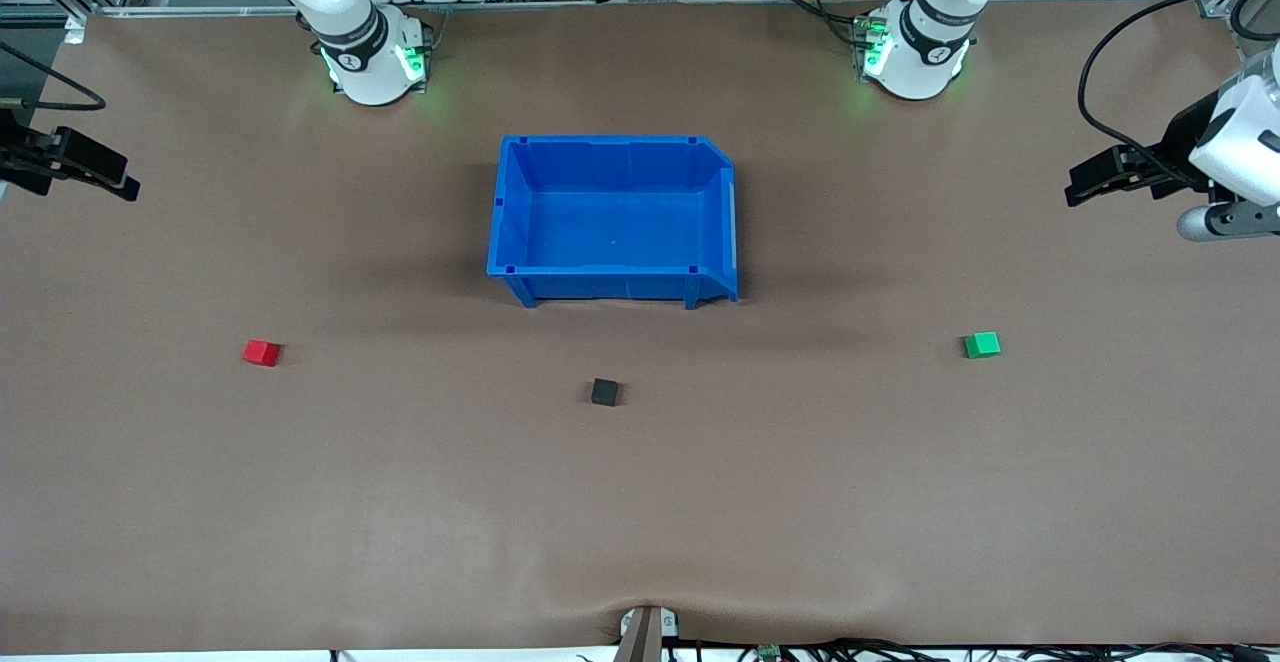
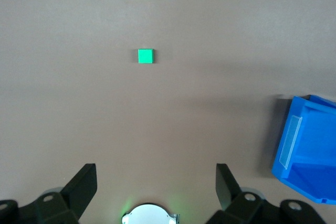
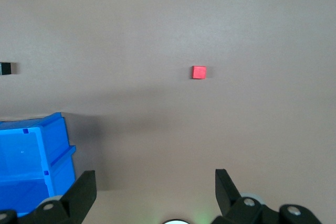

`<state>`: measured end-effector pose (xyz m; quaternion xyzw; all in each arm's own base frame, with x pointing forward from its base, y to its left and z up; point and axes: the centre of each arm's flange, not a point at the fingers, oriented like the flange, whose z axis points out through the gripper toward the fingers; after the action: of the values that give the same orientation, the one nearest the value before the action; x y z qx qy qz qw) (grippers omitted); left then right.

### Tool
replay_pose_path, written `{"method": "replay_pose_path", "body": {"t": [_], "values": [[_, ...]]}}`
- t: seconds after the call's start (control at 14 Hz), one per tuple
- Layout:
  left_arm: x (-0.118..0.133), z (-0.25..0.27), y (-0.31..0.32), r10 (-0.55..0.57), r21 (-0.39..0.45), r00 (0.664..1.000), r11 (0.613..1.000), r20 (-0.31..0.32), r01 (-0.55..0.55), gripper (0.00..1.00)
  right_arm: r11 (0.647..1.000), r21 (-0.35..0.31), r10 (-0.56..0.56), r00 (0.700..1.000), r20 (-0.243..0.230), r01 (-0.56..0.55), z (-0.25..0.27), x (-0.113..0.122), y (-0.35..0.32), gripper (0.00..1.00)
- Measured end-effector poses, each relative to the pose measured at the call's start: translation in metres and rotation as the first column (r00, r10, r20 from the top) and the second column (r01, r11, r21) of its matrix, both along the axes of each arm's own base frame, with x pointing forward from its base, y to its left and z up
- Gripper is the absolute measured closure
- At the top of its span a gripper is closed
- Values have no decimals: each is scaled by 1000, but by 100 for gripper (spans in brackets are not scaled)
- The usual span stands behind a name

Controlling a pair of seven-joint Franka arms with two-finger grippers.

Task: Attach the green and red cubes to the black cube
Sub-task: 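Move the left gripper down toward the green cube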

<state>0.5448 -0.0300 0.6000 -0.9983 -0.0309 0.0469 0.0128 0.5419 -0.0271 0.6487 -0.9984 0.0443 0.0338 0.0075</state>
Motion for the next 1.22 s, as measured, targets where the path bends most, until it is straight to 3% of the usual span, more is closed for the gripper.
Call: {"method": "replay_pose_path", "body": {"t": [0.64, 1.22], "values": [[1, -58, 13, 7, 51, 999, 999, -48, -5, 0, 1000, 0, -4, 1000, 1, 4, 0, 0, -2, 0], [2, -118, 22, 12, 49, 1000, 999, -16, -12, 0, 1000, 1, -16, 1000, -11, 16, -5, 0, -10, 0]]}}
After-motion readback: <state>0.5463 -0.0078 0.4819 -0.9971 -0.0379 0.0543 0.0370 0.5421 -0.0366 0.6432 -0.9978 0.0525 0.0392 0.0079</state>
